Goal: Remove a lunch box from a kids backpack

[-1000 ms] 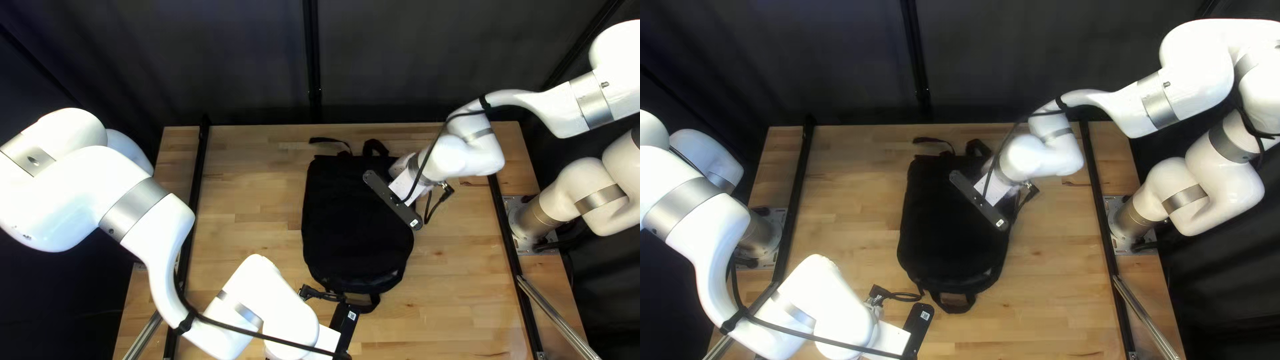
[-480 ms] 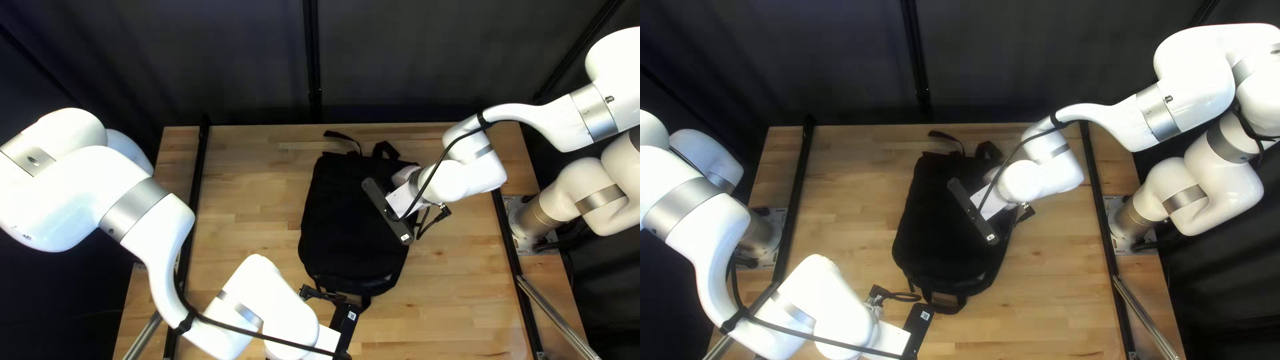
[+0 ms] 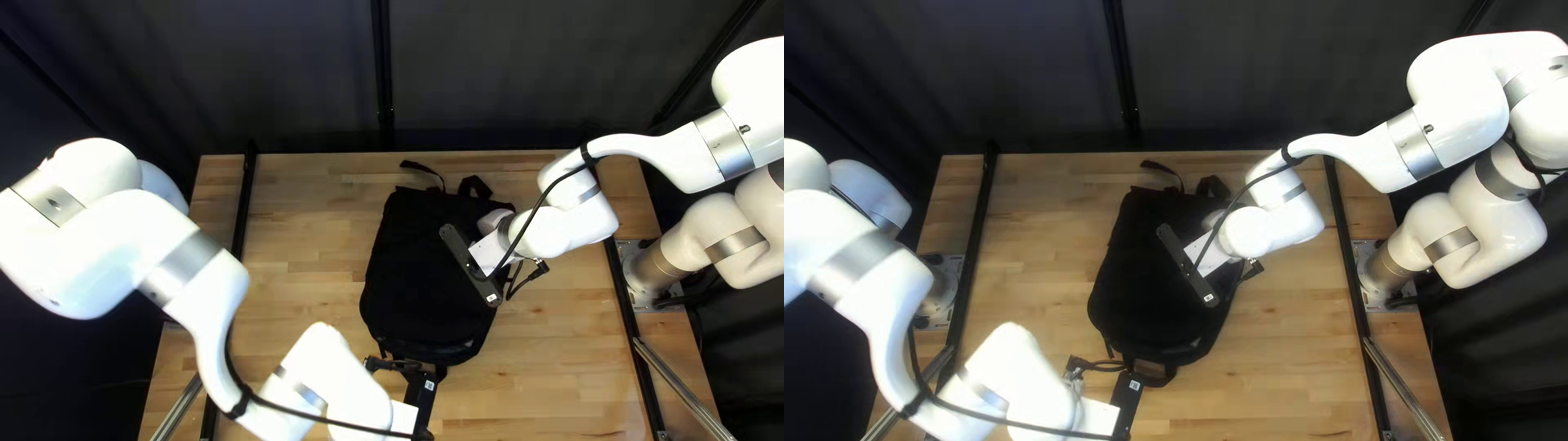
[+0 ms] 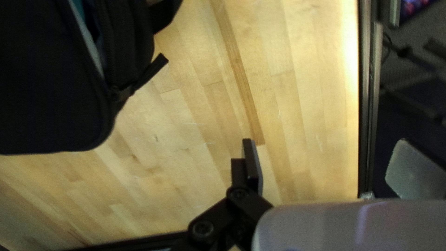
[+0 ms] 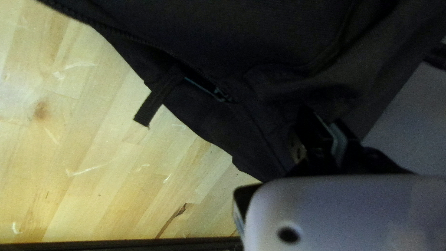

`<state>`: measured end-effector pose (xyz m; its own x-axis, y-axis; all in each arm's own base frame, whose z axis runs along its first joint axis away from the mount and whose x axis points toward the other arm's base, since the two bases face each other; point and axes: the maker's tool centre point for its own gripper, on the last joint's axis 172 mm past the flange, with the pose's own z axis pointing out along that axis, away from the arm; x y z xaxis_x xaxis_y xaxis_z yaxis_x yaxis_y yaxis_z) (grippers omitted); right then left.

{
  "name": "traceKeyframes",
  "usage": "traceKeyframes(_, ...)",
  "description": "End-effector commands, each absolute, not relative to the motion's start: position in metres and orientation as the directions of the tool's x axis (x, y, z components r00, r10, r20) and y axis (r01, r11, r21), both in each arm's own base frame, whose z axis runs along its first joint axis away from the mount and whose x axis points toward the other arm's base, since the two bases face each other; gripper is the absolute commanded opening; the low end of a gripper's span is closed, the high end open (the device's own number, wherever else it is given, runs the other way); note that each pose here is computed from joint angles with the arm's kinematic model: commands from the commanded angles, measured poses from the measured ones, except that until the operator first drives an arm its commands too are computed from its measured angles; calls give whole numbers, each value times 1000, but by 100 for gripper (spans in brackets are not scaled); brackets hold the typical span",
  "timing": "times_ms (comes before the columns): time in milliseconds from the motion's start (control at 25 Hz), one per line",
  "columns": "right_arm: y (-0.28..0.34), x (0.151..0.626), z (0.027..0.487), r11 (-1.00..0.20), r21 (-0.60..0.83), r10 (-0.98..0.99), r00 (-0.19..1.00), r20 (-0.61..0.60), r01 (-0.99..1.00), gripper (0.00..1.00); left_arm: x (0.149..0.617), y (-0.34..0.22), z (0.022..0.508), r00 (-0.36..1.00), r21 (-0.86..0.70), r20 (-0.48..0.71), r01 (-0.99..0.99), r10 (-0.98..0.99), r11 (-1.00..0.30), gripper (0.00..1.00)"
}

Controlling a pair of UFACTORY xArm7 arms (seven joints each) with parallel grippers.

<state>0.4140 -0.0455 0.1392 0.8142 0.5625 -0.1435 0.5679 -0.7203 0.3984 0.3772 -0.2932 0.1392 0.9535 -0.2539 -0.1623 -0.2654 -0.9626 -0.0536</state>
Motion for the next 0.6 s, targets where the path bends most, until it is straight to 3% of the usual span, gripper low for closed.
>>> traceKeyframes(40, -45, 414, 139, -716, 397, 570, 809, -145, 575, 0, 369, -303, 107, 977, -121, -140, -176, -159, -977, 100)
traceKeyframes(600, -44, 426, 131, -704, 378, 598, 789, -142, 602, 0, 371, -306, 100, 978, -101, -129, -180, -167, -978, 100)
